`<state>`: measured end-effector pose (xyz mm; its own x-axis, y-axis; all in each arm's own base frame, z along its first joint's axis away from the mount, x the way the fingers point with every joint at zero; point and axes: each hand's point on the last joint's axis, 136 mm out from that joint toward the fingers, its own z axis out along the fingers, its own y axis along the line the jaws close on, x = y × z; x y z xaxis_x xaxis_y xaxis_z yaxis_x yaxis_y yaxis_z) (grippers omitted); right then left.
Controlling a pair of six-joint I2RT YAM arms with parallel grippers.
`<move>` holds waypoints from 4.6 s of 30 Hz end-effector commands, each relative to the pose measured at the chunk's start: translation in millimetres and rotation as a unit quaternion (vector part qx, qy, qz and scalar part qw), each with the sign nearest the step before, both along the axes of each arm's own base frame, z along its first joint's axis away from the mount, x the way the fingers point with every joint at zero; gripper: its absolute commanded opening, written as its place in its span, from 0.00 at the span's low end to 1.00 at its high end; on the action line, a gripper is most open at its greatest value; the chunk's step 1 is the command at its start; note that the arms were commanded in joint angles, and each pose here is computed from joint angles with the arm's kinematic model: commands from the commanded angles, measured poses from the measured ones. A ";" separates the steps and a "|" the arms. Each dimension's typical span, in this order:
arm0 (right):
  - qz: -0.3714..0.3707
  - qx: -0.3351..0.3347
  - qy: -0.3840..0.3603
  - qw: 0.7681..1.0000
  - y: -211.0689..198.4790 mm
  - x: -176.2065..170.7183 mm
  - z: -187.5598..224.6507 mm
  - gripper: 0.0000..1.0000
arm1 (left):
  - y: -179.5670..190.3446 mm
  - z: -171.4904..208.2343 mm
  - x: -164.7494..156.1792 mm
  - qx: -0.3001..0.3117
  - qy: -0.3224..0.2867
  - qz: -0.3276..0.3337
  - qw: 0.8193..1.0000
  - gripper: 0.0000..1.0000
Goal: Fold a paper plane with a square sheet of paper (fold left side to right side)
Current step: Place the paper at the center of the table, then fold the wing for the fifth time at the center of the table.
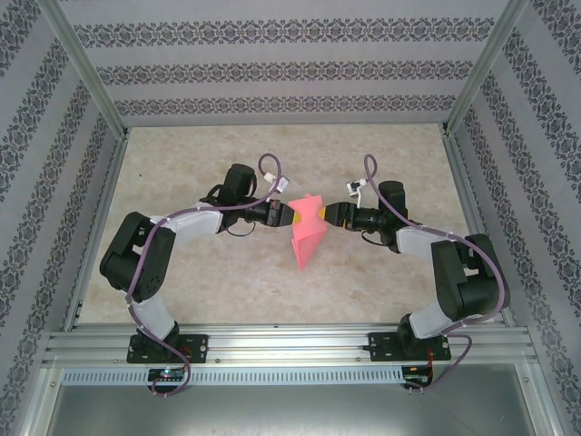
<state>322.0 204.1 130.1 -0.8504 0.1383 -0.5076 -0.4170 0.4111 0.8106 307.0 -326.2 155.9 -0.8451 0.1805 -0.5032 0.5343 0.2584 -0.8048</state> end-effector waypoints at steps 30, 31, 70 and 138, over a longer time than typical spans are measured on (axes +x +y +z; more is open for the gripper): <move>0.059 0.017 -0.028 0.998 14.3 -12.7 17.7 0.00 | 9.9 -0.8 -2.2 0.016 -0.018 -0.006 1.000 0.21; 0.055 0.013 -0.022 0.998 13.6 -11.8 15.2 0.00 | 11.9 0.2 -0.5 0.020 -0.020 0.000 1.000 0.31; -0.098 -0.078 0.272 0.954 11.6 25.5 -65.2 0.00 | -17.1 -78.4 -57.5 0.376 -0.100 0.045 0.920 0.58; -0.098 -0.101 0.172 0.975 -1.1 -9.9 -66.3 0.60 | -12.7 -87.0 -14.9 0.214 0.038 0.168 0.961 0.01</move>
<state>305.8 192.3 48.6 -0.9534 0.2572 -0.1575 0.0464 0.6411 0.7661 285.0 -323.7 45.0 -0.9210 0.1409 -0.3631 0.3206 0.8036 -0.5015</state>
